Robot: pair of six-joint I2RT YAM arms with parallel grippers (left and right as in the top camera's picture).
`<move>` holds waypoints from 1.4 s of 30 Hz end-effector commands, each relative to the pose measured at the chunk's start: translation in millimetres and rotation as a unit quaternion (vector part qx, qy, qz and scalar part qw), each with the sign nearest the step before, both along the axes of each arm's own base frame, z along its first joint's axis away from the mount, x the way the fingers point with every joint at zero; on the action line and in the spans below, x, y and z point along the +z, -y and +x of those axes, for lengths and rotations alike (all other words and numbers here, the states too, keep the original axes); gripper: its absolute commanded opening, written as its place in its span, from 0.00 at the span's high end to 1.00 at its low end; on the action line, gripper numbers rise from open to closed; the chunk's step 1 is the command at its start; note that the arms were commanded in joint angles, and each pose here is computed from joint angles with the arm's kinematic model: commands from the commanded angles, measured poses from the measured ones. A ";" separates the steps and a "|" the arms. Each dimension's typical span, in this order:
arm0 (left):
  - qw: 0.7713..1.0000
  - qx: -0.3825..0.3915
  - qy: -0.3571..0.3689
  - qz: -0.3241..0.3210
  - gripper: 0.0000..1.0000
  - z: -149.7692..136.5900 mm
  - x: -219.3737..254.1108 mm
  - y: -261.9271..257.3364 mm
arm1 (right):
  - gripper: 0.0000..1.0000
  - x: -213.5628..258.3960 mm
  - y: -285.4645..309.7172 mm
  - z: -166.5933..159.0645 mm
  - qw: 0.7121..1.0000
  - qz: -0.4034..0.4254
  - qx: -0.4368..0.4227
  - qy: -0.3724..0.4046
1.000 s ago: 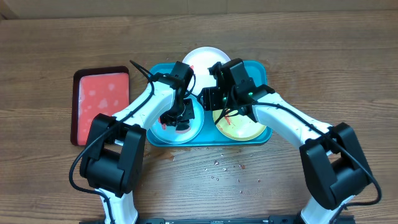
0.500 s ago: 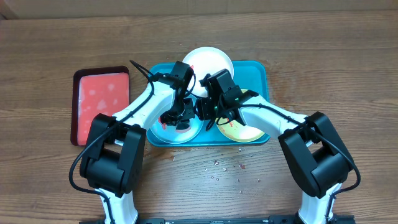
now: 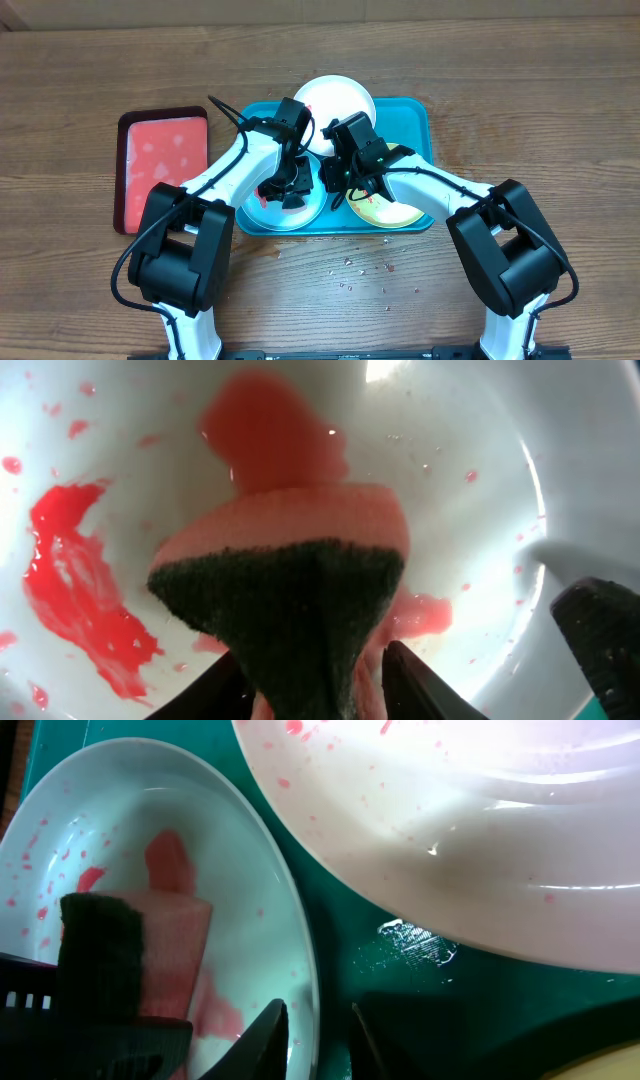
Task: Clean dirty plates on tray and stack at the side
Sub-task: 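Hold the plate with the right gripper while the left sponge scrubs it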
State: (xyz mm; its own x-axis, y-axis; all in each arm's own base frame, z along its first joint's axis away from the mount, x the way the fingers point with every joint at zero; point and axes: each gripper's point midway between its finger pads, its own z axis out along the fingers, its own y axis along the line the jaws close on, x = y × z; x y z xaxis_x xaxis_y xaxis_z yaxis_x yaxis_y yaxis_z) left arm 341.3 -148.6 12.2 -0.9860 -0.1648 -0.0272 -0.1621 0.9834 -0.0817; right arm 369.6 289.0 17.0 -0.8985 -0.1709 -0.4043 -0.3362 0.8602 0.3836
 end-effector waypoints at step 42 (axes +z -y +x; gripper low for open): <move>0.973 0.016 0.048 0.223 0.96 -4.2 -15.9 -86.0 | 0.90 -18.4 4.3 2.7 0.999 -0.023 -0.018 -0.012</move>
